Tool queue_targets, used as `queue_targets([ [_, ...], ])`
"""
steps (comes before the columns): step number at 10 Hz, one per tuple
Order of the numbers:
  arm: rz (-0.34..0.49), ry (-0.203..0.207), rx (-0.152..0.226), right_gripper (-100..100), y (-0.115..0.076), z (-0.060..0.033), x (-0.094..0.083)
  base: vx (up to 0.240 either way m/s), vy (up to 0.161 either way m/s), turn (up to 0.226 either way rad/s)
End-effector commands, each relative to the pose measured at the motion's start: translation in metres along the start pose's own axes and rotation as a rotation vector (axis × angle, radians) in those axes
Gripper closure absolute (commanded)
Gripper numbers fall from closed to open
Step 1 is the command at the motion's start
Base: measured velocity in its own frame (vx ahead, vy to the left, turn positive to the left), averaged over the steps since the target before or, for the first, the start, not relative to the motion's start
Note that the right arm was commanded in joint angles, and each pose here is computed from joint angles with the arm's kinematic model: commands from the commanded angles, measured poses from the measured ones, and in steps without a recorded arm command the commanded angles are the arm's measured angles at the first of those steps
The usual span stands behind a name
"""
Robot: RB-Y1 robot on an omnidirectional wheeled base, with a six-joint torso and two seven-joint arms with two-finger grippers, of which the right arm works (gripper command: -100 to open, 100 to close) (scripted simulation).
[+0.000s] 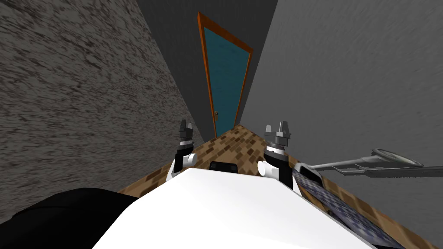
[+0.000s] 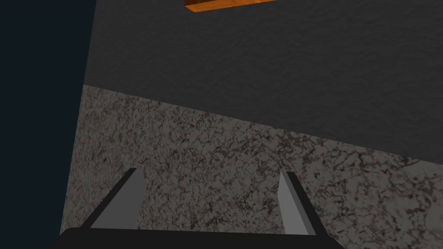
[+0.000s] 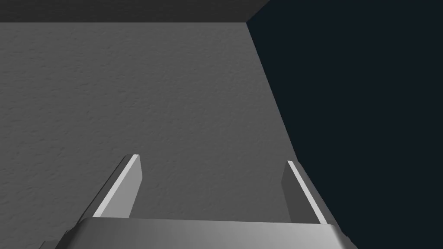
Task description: Pull the door open
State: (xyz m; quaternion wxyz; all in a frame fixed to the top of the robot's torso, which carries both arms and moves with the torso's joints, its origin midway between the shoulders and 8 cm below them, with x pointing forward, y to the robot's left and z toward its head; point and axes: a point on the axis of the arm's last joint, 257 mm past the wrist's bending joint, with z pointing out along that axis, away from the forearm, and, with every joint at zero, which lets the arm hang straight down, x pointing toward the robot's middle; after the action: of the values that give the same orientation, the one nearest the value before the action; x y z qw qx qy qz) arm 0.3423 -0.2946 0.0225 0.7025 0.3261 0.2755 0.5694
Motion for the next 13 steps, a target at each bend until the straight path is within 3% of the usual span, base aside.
queue_targets([
  [1,-0.061,0.024,0.016,-100,-0.009,-0.0036,0.004,0.137,0.014,0.138],
  [6,-0.235,0.095,0.057,-100,-0.034,-0.0159,0.016,0.193,0.012,0.117],
  [9,-0.364,0.152,0.085,-100,-0.055,-0.0271,0.024,0.133,0.014,0.113],
  [13,-0.477,0.205,0.108,-100,-0.073,-0.0387,0.032,0.099,0.004,0.101],
])
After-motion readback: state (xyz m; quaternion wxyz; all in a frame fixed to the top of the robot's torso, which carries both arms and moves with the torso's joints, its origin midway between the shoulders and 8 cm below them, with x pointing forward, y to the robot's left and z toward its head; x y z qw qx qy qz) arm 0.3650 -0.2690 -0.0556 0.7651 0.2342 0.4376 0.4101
